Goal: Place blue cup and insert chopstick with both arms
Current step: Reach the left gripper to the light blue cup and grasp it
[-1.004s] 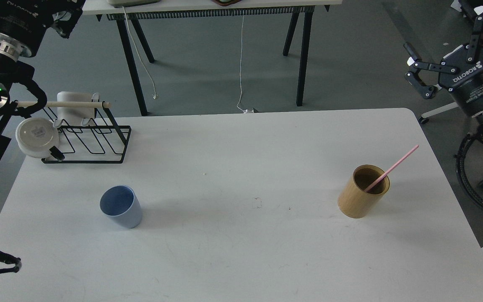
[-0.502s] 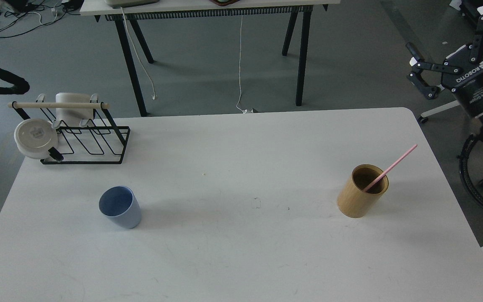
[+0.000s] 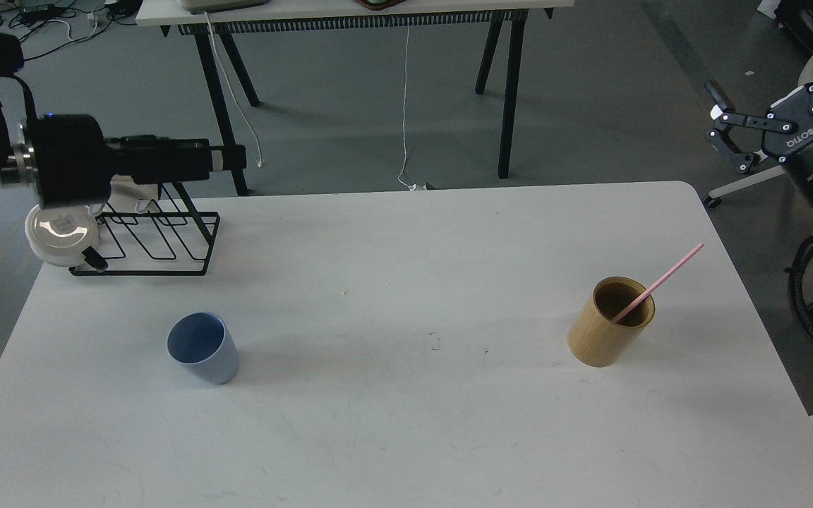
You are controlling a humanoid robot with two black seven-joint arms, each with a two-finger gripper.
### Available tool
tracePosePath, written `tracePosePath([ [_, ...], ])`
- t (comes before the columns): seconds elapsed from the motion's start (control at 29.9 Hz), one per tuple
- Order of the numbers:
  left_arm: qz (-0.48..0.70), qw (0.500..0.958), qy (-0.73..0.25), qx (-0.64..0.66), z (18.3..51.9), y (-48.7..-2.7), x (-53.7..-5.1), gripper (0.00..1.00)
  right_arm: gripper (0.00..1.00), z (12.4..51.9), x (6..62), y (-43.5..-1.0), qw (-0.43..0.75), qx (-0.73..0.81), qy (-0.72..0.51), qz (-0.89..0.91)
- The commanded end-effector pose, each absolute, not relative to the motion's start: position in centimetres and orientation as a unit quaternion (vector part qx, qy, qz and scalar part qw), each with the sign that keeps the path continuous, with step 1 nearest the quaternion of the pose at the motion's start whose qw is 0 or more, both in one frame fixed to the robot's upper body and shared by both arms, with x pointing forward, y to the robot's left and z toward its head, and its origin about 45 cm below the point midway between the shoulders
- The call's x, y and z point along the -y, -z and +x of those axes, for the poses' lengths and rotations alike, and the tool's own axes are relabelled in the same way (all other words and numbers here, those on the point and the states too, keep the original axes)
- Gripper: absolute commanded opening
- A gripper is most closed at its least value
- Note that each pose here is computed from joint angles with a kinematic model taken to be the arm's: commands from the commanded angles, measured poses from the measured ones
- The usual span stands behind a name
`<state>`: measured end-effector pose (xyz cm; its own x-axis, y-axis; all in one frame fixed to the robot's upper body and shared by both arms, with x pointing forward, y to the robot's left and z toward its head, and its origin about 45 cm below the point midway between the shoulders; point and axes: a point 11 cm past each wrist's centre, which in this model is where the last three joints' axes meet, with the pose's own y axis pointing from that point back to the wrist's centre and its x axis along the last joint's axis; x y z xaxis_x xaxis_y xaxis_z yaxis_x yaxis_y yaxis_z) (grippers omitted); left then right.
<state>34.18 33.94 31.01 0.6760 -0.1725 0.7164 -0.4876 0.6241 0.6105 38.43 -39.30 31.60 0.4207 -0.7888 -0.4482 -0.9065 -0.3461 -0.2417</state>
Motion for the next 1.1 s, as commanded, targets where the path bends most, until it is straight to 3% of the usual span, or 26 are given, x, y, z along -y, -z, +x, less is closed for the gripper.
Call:
tracePosePath([
  [0.0, 0.482, 0.777, -0.047, 0.403, 31.9, -28.0, -36.3, 0.99, 1.0, 38.3, 39.9, -31.0, 0.226, -0.532, -0.129, -0.806],
  [0.17, 0.518, 0.76, -0.023, 0.392, 31.2, -25.9, -38.1, 1.0, 1.0, 37.9, 40.1, -30.3, 0.222, -0.536, -0.136, -0.803],
  [0.57, 0.517, 0.778, -0.026, 0.357, 31.4, -19.7, -38.1, 1.0, 1.0, 37.6, 40.6, -30.0, 0.217, -0.541, -0.137, -0.801],
  [1.07, 0.532, 0.775, -0.028, 0.34, 30.9, -16.2, -39.2, 1.0, 1.0, 37.4, 40.7, -29.5, 0.214, -0.543, -0.142, -0.799],
])
